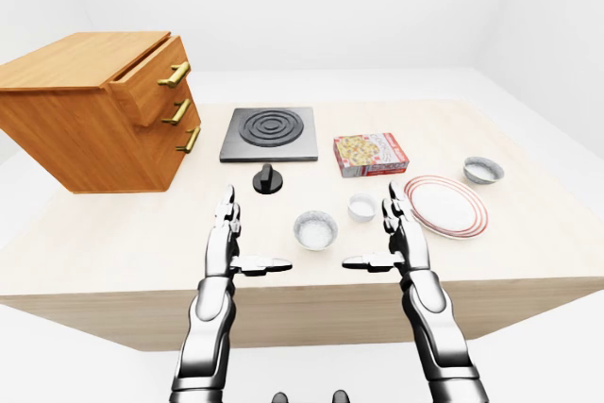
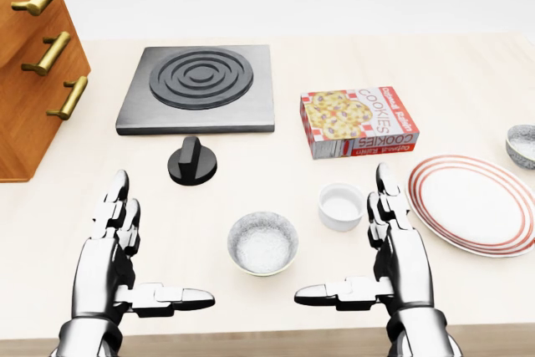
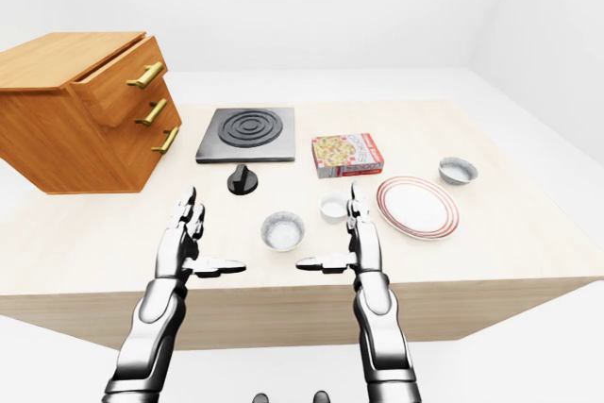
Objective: Pick the akita bowl next to the plate and place it on the plate.
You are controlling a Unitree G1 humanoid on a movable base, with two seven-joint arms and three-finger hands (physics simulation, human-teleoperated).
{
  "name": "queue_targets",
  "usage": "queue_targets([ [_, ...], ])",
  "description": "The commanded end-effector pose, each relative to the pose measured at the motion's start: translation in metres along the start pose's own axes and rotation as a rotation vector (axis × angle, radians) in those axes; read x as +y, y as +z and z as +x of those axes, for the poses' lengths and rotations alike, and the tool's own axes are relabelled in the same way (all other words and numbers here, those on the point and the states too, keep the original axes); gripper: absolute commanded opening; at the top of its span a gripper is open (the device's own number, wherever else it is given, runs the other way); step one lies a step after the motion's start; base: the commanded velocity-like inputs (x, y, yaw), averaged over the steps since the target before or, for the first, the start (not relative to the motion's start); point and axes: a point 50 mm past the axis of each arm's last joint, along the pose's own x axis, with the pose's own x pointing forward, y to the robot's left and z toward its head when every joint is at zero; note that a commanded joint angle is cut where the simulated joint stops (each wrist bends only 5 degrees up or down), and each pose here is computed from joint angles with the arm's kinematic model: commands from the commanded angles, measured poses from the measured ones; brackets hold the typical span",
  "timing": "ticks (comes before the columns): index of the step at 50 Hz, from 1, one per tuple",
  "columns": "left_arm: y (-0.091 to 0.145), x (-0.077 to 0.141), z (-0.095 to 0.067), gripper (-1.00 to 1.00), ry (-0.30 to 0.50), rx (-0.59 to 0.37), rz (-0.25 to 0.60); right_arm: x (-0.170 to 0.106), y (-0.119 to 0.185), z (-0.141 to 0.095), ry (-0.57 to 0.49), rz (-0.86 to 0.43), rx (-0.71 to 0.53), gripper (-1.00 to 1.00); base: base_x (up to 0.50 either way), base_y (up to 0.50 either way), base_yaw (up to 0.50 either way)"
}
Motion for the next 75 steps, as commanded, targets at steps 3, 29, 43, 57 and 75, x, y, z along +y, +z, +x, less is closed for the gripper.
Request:
queue_targets([
  [3,-0.001,0.007,0.000,1.00,0.002,0.002,-0.005,-0.007,0.003,-0.001,0.008,0.023,-0.007,1.00,0.00,0.00,0.00],
  [29,0.001,0.007,0.000,1.00,0.005,-0.012,0.004,-0.005,0.011,-0.004,0.037,0.062,-0.012,1.00,-0.02,-0.19,0.00],
  [43,-0.002,0.007,0.000,1.00,0.001,0.025,-0.032,-0.005,0.010,-0.005,0.034,0.064,-0.005,1.00,-0.04,-0.50,0.00],
  [57,-0.003,0.006,-0.001,1.00,0.000,0.022,-0.026,-0.006,0.010,-0.004,0.027,0.064,-0.005,1.00,0.00,-0.50,0.00],
  [75,-0.005,0.005,-0.001,1.00,-0.001,0.033,-0.031,-0.002,0.010,-0.006,0.049,0.028,-0.007,1.00,0.02,-0.11,0.00],
])
